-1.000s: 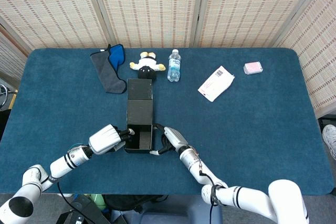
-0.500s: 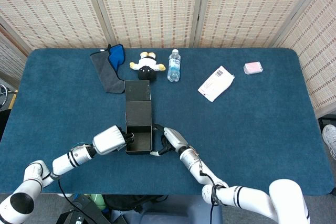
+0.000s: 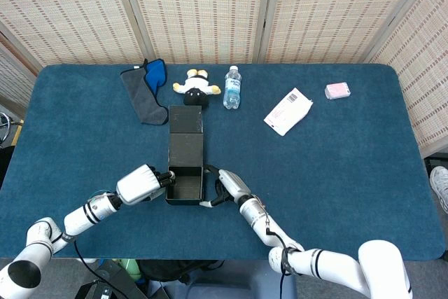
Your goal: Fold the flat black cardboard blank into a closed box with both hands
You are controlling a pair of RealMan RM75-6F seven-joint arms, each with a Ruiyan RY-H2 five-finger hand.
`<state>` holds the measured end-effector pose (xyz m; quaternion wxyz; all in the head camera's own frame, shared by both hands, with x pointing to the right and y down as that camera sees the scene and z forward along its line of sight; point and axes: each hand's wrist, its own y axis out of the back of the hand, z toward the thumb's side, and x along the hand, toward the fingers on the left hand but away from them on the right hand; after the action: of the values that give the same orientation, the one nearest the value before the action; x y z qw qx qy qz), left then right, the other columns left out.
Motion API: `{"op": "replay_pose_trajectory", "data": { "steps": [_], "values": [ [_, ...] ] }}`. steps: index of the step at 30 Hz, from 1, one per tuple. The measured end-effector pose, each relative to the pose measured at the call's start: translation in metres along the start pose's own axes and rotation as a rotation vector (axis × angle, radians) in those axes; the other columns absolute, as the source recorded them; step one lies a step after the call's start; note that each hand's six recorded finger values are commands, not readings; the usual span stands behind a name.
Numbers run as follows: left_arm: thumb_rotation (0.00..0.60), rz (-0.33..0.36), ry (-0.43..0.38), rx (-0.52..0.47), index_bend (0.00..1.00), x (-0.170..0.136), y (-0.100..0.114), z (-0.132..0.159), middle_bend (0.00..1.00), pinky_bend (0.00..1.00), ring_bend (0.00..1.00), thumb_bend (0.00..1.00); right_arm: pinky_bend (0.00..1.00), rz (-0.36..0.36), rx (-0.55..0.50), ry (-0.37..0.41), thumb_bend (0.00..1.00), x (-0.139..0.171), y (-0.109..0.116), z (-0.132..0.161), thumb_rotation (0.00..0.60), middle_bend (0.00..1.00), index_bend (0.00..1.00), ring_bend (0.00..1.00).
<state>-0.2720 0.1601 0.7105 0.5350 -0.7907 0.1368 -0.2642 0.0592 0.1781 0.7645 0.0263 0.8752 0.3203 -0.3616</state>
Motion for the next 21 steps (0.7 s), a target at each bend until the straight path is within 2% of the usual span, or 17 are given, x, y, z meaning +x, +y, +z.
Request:
{"op": "replay_pose_trajectory", "data": {
  "steps": [10, 16, 21],
  "values": [
    [0.6, 0.024, 0.158, -0.023, 0.24, -0.031, 0.006, -0.022, 0.31, 0.81, 0.75, 0.09, 1.0, -0.012, 0.003, 0.004, 0.36, -0.001, 0.002, 0.0, 0.6, 0.4, 0.36, 0.75],
    [0.6, 0.031, 0.256, -0.068, 0.2, -0.052, 0.011, -0.032, 0.27, 0.81, 0.75, 0.09, 1.0, -0.017, 0.005, 0.003, 0.36, -0.002, 0.004, -0.001, 0.6, 0.4, 0.36, 0.75],
    [0.6, 0.02, 0.319, -0.152, 0.08, -0.062, 0.01, -0.03, 0.2, 0.81, 0.75, 0.09, 1.0, -0.015, 0.012, 0.014, 0.36, -0.002, 0.004, 0.002, 0.6, 0.4, 0.36, 0.75]
  ]
}}
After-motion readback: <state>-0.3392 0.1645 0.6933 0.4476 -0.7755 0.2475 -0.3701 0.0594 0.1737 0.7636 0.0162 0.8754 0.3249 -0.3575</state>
